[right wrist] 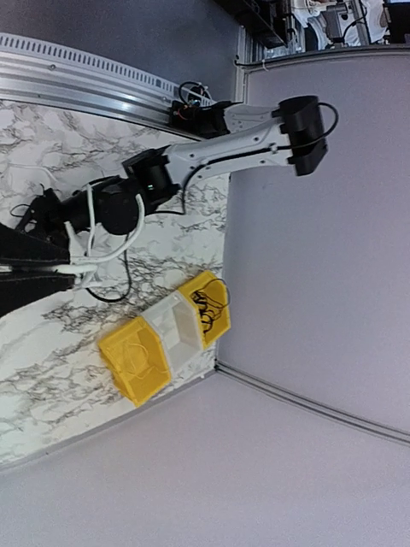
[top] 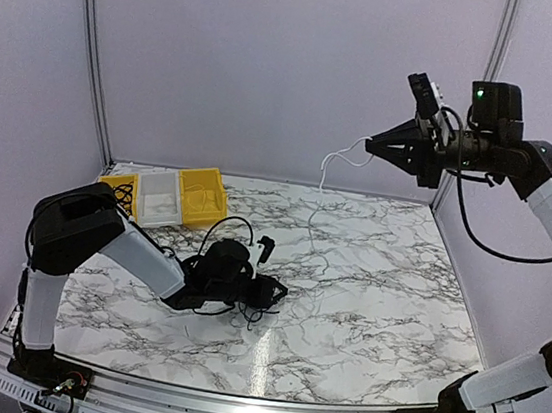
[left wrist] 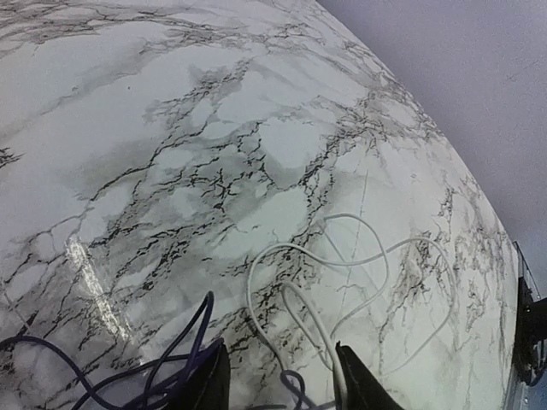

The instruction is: Untangle the cables

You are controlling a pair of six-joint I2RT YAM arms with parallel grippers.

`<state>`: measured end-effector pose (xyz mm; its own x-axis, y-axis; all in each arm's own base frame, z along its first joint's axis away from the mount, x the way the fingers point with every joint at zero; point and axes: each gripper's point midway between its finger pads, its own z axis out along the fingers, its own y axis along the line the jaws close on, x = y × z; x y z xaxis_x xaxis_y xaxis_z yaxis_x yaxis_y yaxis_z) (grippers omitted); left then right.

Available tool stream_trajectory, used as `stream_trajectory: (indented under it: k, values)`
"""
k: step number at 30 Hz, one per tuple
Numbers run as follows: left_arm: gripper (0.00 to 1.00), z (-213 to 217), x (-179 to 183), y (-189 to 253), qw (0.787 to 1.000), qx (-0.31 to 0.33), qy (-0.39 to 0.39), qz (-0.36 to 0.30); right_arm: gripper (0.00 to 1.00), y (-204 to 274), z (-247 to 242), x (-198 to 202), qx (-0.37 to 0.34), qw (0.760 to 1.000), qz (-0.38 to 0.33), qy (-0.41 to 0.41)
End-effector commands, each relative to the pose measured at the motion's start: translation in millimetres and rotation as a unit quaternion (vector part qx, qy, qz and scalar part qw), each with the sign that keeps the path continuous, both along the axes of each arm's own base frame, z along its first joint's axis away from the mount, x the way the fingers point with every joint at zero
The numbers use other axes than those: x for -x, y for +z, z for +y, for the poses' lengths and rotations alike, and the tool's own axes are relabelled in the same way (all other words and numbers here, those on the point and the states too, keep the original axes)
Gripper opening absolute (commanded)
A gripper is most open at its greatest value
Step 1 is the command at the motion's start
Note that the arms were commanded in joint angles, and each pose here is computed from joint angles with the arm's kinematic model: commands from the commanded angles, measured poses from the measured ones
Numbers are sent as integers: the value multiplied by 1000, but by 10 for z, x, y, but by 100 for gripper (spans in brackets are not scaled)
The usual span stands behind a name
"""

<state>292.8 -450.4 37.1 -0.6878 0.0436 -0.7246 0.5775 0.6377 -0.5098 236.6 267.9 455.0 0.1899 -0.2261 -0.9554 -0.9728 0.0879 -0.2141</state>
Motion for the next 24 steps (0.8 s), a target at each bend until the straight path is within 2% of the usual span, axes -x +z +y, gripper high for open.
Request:
stream_trajectory:
  k: [1, 6, 10, 12, 16, 21, 24]
  values:
    - [45, 66, 62, 758, 997, 72, 15, -32, 0, -281, -17, -159, 17, 999, 22, -29]
    - [48, 247, 235, 1325, 992, 114, 15, -61, 0, -595, -38, -187, 46, 998, 38, -36]
    - [51, 450, 333, 1664, 987, 124, 15, -100, 0, -836, -55, -200, 65, 996, 50, -40]
    - [53, 575, 326, 1751, 986, 105, 27, -124, 0, -909, -57, -197, 70, 995, 56, -40]
    - [55, 613, 345, 1806, 984, 55, 4, -169, 0, -967, -44, -158, 73, 995, 62, -33]
    - [59, 518, 382, 1857, 977, 18, -39, -211, 0, -1013, 15, -70, 76, 995, 69, -18]
    - [57, 392, 429, 1864, 970, -1, -62, -234, 0, -1042, 61, 7, 84, 994, 65, -10]
